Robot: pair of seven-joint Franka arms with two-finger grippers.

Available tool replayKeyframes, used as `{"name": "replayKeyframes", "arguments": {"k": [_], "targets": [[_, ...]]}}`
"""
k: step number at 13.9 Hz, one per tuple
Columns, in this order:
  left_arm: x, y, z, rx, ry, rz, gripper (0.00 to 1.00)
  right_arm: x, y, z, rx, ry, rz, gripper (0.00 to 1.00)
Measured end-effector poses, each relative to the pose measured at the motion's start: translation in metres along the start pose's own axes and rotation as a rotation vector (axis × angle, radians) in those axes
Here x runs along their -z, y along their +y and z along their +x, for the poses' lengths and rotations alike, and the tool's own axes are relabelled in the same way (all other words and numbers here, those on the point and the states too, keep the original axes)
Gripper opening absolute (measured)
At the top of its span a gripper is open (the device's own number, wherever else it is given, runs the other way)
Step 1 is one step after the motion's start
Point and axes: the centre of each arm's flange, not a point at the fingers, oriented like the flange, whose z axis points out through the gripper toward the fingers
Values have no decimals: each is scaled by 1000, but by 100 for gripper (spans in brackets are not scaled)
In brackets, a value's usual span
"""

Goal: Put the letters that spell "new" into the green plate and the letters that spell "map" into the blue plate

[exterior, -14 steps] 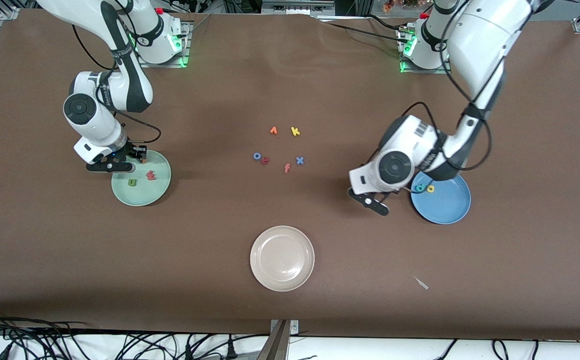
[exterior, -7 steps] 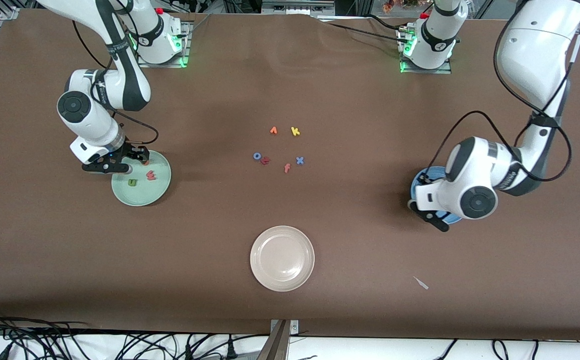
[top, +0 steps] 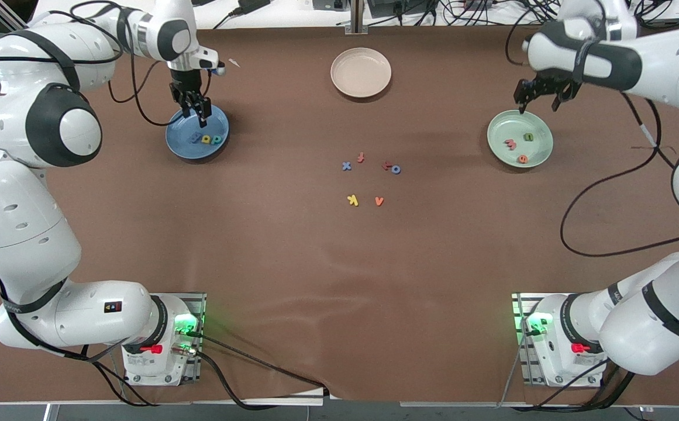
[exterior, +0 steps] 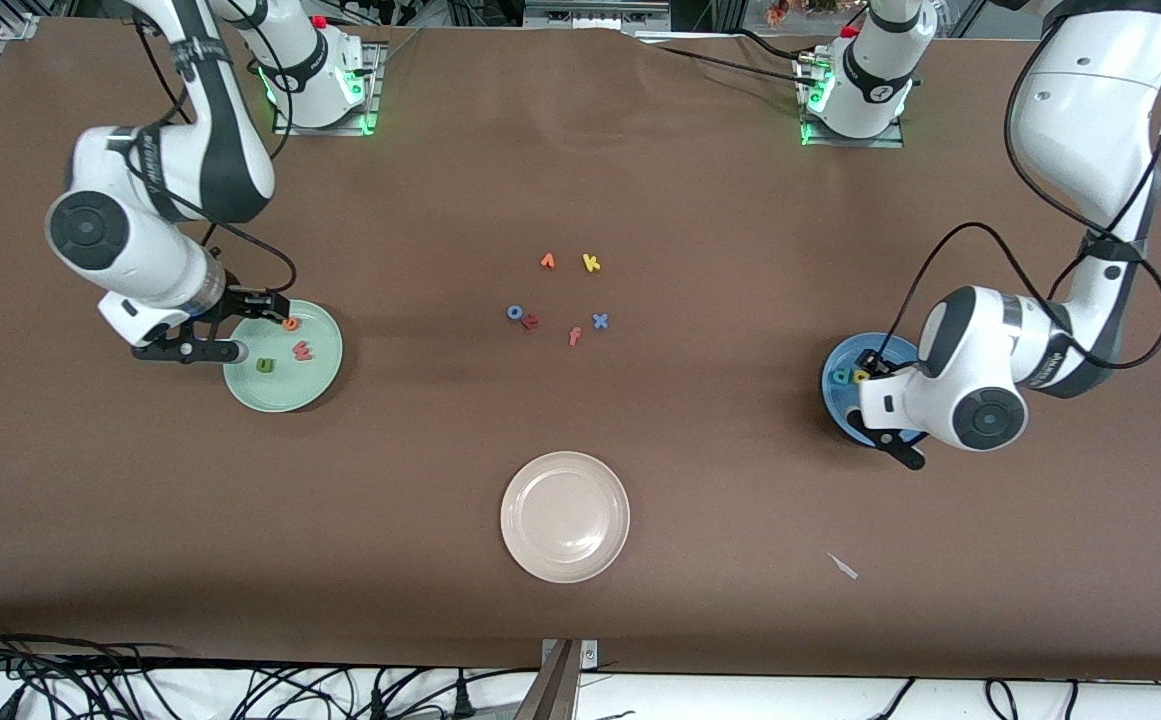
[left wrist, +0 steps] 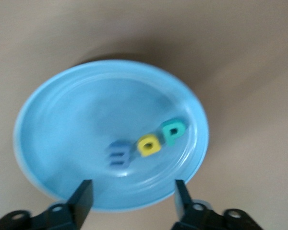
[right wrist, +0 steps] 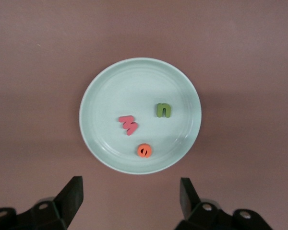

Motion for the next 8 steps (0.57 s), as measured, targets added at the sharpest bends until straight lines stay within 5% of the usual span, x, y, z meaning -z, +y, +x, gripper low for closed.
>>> {"name": "replayKeyframes", "arguments": {"k": [2, 8], "targets": [[36, -21, -25, 49, -4, -4, 100, 50, -2, 4, 9, 2, 6, 91], [117, -23, -67, 322, 76, 36, 100, 156, -1, 1, 87, 60, 17, 100]]}}
